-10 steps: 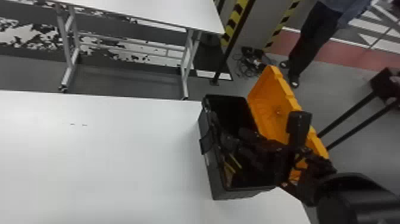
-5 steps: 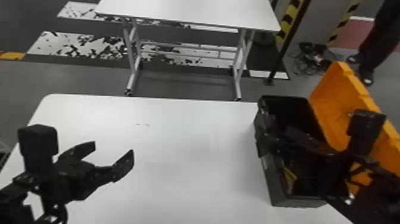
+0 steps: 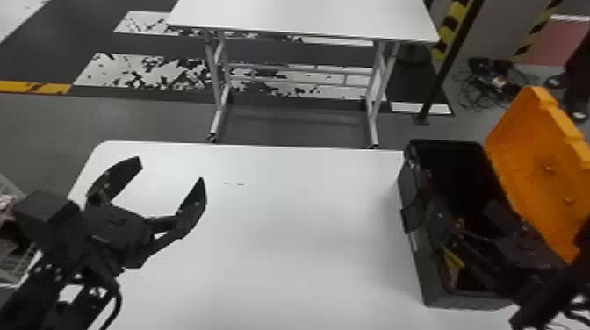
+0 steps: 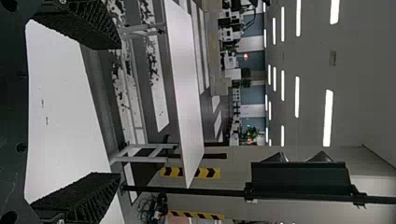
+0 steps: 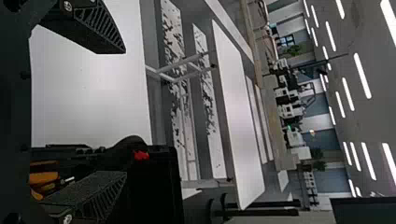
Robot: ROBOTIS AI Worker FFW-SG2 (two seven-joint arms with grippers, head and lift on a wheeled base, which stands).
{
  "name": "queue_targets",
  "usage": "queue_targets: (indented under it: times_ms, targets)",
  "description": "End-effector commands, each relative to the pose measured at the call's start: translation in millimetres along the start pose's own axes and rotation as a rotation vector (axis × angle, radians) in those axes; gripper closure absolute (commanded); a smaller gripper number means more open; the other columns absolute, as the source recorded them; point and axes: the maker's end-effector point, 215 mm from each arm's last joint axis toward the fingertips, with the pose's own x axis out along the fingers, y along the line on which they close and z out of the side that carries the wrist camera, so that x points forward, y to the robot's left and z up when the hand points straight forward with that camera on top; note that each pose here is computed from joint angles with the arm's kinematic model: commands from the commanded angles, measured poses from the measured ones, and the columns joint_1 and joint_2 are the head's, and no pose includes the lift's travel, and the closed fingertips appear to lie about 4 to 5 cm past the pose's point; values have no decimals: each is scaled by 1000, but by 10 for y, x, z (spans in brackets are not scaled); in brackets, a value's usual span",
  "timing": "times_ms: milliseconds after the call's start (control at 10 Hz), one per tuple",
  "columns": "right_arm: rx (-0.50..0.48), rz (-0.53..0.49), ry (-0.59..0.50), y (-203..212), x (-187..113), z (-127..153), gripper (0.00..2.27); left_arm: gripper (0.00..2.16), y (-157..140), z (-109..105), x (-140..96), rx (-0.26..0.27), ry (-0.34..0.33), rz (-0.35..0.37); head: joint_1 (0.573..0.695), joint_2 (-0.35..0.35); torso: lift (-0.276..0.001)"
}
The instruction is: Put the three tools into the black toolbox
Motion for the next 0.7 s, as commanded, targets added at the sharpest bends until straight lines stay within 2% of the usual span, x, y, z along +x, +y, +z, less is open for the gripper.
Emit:
queue_targets:
  times_ms: [0, 200, 400, 600]
  targets:
    - [-69, -51, -127, -87, -173, 104, 73, 26, -89, 102, -175, 11, -76, -17, 695, -66, -51]
    - [-120, -90, -230, 39, -300, 76, 73, 26, -184, 260, -473, 26, -190, -19, 695, -112, -51]
    - [-143, -90, -289, 166, -577, 41, 76, 26, -174, 191, -866, -8, -203, 7, 695, -104, -51]
    - [-156, -103, -285, 94, -819, -112, 76, 26, 22, -49, -1100, -57, -144, 55, 695, -67, -51]
